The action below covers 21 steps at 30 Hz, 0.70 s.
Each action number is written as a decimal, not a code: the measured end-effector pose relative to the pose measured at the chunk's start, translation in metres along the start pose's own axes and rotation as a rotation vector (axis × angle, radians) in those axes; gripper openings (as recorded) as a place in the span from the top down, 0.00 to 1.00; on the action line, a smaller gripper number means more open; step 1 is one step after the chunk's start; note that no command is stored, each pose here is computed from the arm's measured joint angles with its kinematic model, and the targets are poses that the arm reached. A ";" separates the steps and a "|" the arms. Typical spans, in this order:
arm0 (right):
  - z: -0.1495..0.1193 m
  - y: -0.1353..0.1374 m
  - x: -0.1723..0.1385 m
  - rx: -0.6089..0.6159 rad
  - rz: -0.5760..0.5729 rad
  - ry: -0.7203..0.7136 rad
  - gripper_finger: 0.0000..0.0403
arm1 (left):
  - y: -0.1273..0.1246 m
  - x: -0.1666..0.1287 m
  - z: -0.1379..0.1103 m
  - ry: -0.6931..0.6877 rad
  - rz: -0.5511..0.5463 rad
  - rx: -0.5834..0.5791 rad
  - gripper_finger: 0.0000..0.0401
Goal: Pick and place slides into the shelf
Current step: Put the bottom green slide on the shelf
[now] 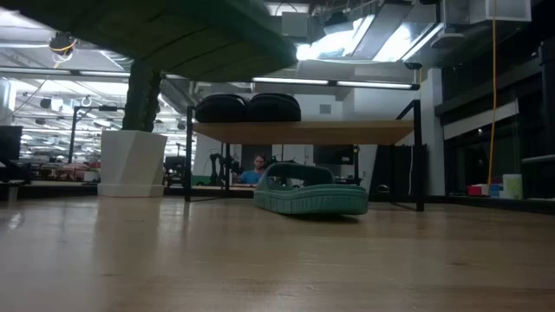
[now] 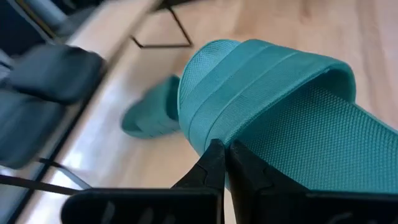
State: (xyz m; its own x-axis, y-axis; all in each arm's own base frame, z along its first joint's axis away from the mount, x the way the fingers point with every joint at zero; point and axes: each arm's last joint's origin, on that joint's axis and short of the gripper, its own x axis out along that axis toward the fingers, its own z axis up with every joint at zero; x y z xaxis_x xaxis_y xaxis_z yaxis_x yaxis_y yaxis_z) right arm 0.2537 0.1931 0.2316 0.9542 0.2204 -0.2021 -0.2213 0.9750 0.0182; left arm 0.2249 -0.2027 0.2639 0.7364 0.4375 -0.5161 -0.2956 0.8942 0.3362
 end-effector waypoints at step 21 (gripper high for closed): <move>0.068 -0.003 0.005 -0.268 -0.405 0.053 0.71 | 0.044 0.056 0.031 -0.115 0.368 -0.167 1.00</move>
State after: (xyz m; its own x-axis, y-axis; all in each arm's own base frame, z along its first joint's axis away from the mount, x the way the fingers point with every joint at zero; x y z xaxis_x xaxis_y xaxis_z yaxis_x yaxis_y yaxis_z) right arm 0.2731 0.1932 0.2969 0.9644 -0.1835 -0.1902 0.1149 0.9392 -0.3235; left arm 0.2723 -0.1416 0.2742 0.6236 0.7256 -0.2908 -0.6394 0.6875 0.3443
